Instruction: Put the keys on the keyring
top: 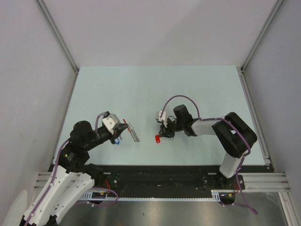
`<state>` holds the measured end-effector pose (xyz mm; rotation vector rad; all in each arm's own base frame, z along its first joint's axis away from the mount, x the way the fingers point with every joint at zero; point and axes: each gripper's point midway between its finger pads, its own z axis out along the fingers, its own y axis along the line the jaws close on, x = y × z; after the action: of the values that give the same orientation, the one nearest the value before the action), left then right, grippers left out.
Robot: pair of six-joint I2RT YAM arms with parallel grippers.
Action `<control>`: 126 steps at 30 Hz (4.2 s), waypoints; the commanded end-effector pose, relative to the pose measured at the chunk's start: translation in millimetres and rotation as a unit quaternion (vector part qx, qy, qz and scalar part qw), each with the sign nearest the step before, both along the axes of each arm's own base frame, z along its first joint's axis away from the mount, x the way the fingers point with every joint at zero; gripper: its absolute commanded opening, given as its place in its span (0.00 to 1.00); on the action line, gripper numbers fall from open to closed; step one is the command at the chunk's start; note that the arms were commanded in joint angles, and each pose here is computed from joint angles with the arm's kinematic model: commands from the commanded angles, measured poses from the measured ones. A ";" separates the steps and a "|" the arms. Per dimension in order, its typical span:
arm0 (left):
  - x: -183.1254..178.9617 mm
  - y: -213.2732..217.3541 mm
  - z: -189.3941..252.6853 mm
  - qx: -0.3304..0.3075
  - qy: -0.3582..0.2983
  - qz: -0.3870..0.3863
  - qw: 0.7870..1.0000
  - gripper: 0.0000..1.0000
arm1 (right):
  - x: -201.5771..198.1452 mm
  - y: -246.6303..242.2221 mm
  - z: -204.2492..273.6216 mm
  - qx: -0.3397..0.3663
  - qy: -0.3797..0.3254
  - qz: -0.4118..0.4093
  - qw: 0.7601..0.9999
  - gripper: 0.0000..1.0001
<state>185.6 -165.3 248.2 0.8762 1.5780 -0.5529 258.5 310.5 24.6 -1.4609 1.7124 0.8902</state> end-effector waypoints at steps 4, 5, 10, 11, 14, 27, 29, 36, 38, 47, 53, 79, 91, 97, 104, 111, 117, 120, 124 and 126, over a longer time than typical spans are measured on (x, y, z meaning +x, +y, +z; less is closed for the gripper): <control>0.7 -3.0 11.1 -0.015 -0.016 -0.008 1.000 0.00 | 9.5 7.9 5.0 0.003 -0.021 0.002 1.000 0.13; 0.5 -3.3 10.4 -0.014 -0.016 -0.009 1.000 0.00 | 9.8 8.1 5.3 0.003 -0.021 0.003 1.000 0.11; 0.1 -3.3 10.4 -0.014 -0.017 -0.010 1.000 0.00 | 9.0 7.2 8.5 0.003 -0.022 0.002 1.000 0.00; 0.3 -2.7 10.7 -0.014 -0.017 -0.008 1.000 0.00 | 9.2 7.2 9.9 0.003 -0.022 0.001 1.000 0.00; 0.4 -3.5 10.4 -0.013 -0.016 -0.010 1.000 0.00 | 8.2 7.1 18.6 0.007 -0.025 0.000 1.000 0.00; -1.0 -5.0 9.6 -0.013 -0.015 -0.017 1.000 0.00 | 11.9 -8.5 16.1 -0.021 -0.032 -0.063 0.997 0.00; -1.1 -5.1 9.5 -0.013 -0.014 -0.017 1.000 0.00 | 14.1 -11.4 16.3 -0.019 -0.034 -0.085 0.996 0.00; -1.1 -4.9 10.3 -0.014 -0.016 -0.017 1.000 0.00 | 29.6 -22.5 15.0 -0.023 -0.050 -0.154 0.987 0.00; -1.3 -4.9 9.6 -0.012 -0.016 -0.017 1.000 0.00 | 29.4 -22.4 14.9 -0.021 -0.049 -0.155 0.986 0.01; -1.3 -4.6 9.9 -0.012 -0.016 -0.016 1.000 0.00 | 20.5 -16.3 21.4 -0.004 -0.055 -0.113 0.992 0.27; -0.9 -4.4 8.5 -0.011 -0.013 -0.016 1.000 0.00 | 17.3 -15.8 23.8 0.016 -0.048 -0.081 0.995 0.30; 0.1 -5.8 4.8 -0.007 -0.005 -0.018 1.000 0.00 | 17.7 -11.2 9.1 0.016 -0.029 -0.027 0.999 0.26; 0.6 -5.6 4.5 -0.006 -0.005 -0.017 1.000 0.00 | 17.4 -12.3 12.3 0.017 -0.028 -0.028 0.999 0.00; 0.3 -6.9 3.2 -0.005 -0.003 -0.021 1.000 0.00 | 18.0 -13.3 30.3 0.024 -0.036 -0.039 0.998 0.00; 1.4 -12.8 -0.3 0.004 0.003 -0.041 0.999 0.01 | 14.9 -11.4 65.9 0.029 -0.060 -0.072 0.995 0.00; -3.0 -33.1 1.3 0.017 0.014 -0.117 0.993 0.00 | 0.3 -17.9 103.1 0.028 -0.082 -0.098 0.991 0.00; -12.4 -56.0 13.2 0.017 0.012 -0.213 0.977 0.00 | -25.4 -23.4 132.5 0.019 -0.095 -0.107 0.990 0.00; -17.9 -67.7 15.3 0.026 0.002 -0.257 0.966 0.00 | -32.4 -30.1 148.2 0.006 -0.106 -0.120 0.987 0.00; -19.8 -79.9 10.0 0.054 0.001 -0.297 0.953 0.00 | -49.2 -26.8 172.4 0.010 -0.122 -0.115 0.986 0.00; -21.4 -85.0 9.7 0.071 -0.007 -0.318 0.945 0.00 | -51.2 -30.3 187.1 0.011 -0.129 -0.128 0.983 0.00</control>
<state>177.5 -236.9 239.8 1.3450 1.4916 -0.8674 209.3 287.8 176.9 -1.3073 1.6371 0.6164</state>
